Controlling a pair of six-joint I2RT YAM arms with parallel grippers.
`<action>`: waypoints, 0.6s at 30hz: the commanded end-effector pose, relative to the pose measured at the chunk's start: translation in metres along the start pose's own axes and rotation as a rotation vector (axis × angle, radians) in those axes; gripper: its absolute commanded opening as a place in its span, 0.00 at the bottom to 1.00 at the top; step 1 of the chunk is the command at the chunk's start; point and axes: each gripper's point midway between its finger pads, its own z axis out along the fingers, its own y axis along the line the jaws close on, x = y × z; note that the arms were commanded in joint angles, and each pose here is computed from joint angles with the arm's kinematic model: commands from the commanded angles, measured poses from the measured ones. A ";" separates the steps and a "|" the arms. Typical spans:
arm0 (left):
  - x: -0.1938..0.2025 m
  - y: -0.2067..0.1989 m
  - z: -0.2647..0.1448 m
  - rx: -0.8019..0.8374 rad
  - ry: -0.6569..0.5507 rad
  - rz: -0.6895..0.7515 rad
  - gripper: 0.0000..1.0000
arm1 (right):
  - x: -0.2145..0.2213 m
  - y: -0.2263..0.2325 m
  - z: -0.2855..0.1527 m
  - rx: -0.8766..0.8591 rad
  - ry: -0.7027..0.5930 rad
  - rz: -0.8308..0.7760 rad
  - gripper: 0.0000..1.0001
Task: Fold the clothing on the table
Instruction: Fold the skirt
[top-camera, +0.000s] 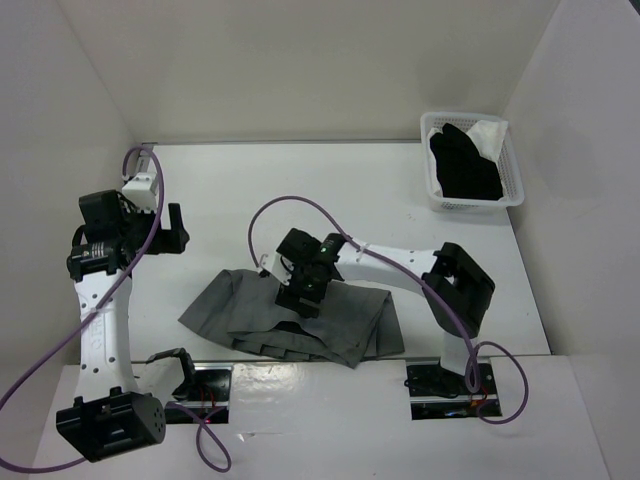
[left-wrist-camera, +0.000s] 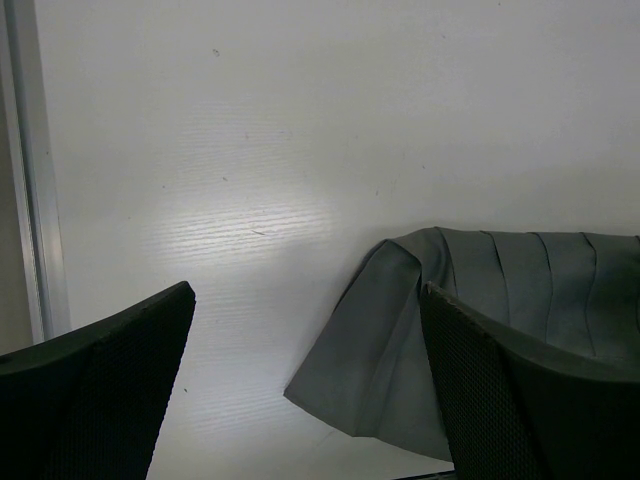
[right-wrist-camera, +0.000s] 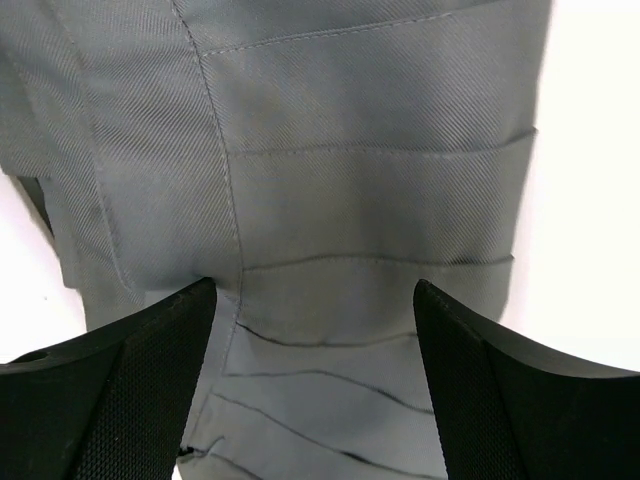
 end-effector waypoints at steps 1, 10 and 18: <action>-0.011 -0.001 -0.002 0.014 -0.037 0.015 0.99 | -0.009 0.002 0.007 -0.030 -0.043 0.009 0.83; -0.007 0.000 -0.001 0.007 -0.027 0.012 0.99 | 0.020 0.014 0.024 -0.061 0.040 0.045 0.83; -0.007 0.002 -0.001 -0.003 -0.025 0.011 0.99 | 0.050 -0.001 0.054 0.049 0.163 0.055 0.83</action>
